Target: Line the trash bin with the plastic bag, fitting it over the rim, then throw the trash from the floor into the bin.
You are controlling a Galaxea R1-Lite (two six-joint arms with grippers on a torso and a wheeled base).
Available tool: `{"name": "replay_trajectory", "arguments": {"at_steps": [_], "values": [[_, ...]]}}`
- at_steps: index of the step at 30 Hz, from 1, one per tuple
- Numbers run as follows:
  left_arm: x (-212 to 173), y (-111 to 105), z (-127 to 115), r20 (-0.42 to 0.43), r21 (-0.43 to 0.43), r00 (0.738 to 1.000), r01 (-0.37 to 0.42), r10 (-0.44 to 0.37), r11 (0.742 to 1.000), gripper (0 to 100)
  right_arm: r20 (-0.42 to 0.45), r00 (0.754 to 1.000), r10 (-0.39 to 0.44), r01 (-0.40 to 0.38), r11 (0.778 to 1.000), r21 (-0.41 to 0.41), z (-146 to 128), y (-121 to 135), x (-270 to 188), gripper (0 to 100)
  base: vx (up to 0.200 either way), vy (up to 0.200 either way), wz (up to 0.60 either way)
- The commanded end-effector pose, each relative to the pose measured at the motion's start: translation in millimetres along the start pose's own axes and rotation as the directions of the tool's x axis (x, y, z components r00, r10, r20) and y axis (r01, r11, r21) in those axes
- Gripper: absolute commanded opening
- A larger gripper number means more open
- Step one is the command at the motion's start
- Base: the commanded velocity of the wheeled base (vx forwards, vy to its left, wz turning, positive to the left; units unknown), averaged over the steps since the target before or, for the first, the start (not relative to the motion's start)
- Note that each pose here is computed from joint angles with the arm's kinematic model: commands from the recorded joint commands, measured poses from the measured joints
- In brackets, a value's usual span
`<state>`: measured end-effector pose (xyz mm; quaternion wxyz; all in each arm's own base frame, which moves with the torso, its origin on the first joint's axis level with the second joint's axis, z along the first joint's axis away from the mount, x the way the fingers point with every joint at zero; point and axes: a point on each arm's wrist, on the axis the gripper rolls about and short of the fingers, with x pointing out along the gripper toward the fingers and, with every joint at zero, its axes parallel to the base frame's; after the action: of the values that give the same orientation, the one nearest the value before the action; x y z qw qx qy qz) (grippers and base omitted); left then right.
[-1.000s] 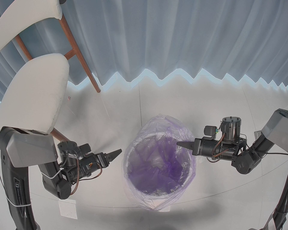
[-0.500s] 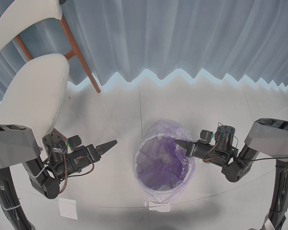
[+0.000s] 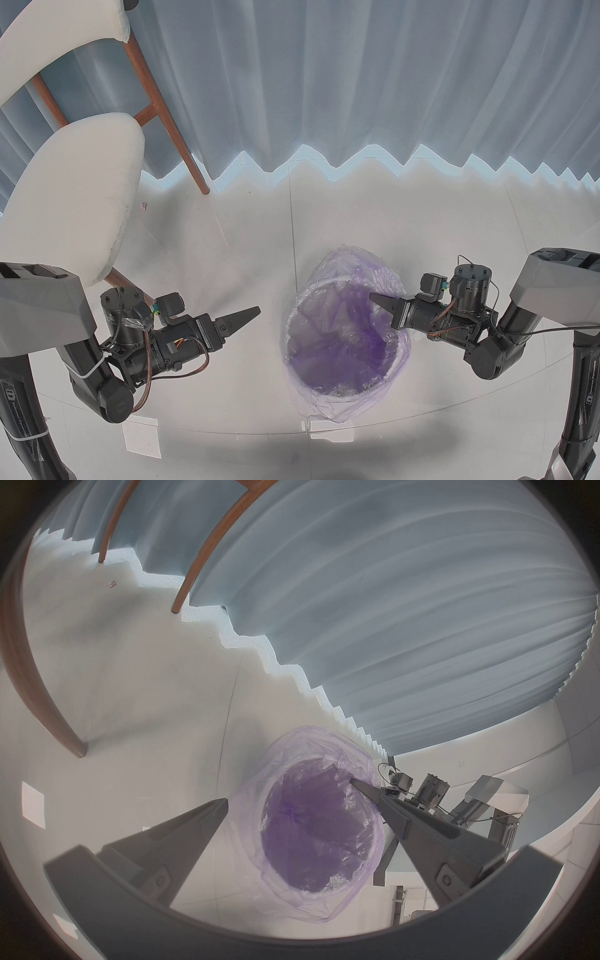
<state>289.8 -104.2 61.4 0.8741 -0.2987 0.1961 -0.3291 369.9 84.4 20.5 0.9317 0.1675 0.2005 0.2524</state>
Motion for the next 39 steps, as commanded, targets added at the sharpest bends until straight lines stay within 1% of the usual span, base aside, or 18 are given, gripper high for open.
{"name": "replay_trajectory", "arguments": {"at_steps": [1,4,6,10,15,17,19,20,21,22,26,27,28,30,31,32,34,39], "values": [[4,2,-6,-0.024,-0.007,1.000,-0.001,0.001,1.000,100,-0.015,0.999,-0.034,0.034,0.999,0.009,-5,-14,-2,100,0.000,0.000,0.00],[5,0,-9,-0.038,-0.009,0.999,0.013,-0.013,1.000,100,0.006,0.999,-0.052,0.052,0.999,0.013,2,-19,-7,100,0.000,0.000,0.00],[9,0,-15,-0.058,-0.011,0.998,0.016,-0.017,1.000,100,0.023,0.998,-0.067,0.066,0.998,0.014,7,-22,-12,100,0.000,0.000,0.00],[12,-5,-20,-0.076,-0.008,0.997,0.030,-0.030,1.000,100,0.038,0.995,-0.089,0.089,0.996,0.018,14,-22,-26,100,0.000,0.000,0.00],[13,-14,-21,-0.077,0.002,0.996,0.052,-0.051,0.999,100,0.036,0.995,-0.094,0.093,0.995,0.037,17,-13,-49,100,0.000,0.000,0.00],[10,-18,-21,-0.077,0.019,0.995,0.059,-0.057,0.998,100,0.022,0.995,-0.094,0.093,0.994,0.050,14,-9,-58,100,0.000,0.000,0.00],[8,-17,-23,-0.086,0.040,0.995,0.052,-0.049,0.998,100,0.012,0.996,-0.091,0.090,0.995,0.052,12,-5,-63,100,0.000,0.000,0.00],[5,-14,-25,-0.097,0.074,0.995,0.044,-0.037,0.996,100,-0.013,0.997,-0.076,0.077,0.995,0.059,7,-1,-71,100,0.000,0.000,0.00],[5,-13,-26,-0.098,0.080,0.995,0.044,-0.036,0.996,100,-0.017,0.997,-0.074,0.075,0.995,0.059,6,0,-72,100,0.000,0.000,0.00],[6,-12,-26,-0.096,0.111,0.995,0.040,-0.029,0.993,100,-0.039,0.998,-0.051,0.053,0.997,0.061,0,6,-76,100,0.000,0.000,0.00],[5,-13,-27,-0.100,0.115,0.994,0.044,-0.032,0.992,100,-0.055,0.998,-0.001,0.003,0.999,0.043,-15,22,-78,100,0.000,0.000,0.00],[5,-13,-27,-0.100,0.115,0.994,0.044,-0.032,0.992,100,-0.054,0.999,0.003,-0.001,0.999,0.041,-15,23,-78,100,0.000,0.000,0.00],[5,-13,-27,-0.102,0.113,0.994,0.043,-0.031,0.993,100,-0.065,0.997,0.029,-0.027,0.999,0.034,-22,30,-75,100,0.000,0.000,0.00],[5,-12,-27,-0.102,0.112,0.994,0.041,-0.029,0.993,100,-0.089,0.995,0.052,-0.050,0.998,0.027,-30,37,-69,100,0.000,0.000,0.00],[5,-12,-27,-0.102,0.112,0.994,0.041,-0.029,0.993,100,-0.089,0.995,0.052,-0.050,0.998,0.027,-30,37,-69,100,0.000,0.000,0.00],[5,-12,-27,-0.100,0.111,0.995,0.040,-0.029,0.993,100,-0.096,0.993,0.070,-0.069,0.997,0.017,-34,44,-63,100,0.000,0.000,0.00],[5,-12,-27,-0.101,0.110,0.995,0.039,-0.028,0.993,100,-0.088,0.993,0.075,-0.075,0.997,0.008,-33,48,-59,100,0.000,0.000,0.00],[5,-13,-27,-0.103,0.111,0.994,0.042,-0.030,0.993,100,-0.069,0.994,0.085,-0.085,0.996,0.006,-28,51,-58,100,0.000,0.000,0.00]]}}
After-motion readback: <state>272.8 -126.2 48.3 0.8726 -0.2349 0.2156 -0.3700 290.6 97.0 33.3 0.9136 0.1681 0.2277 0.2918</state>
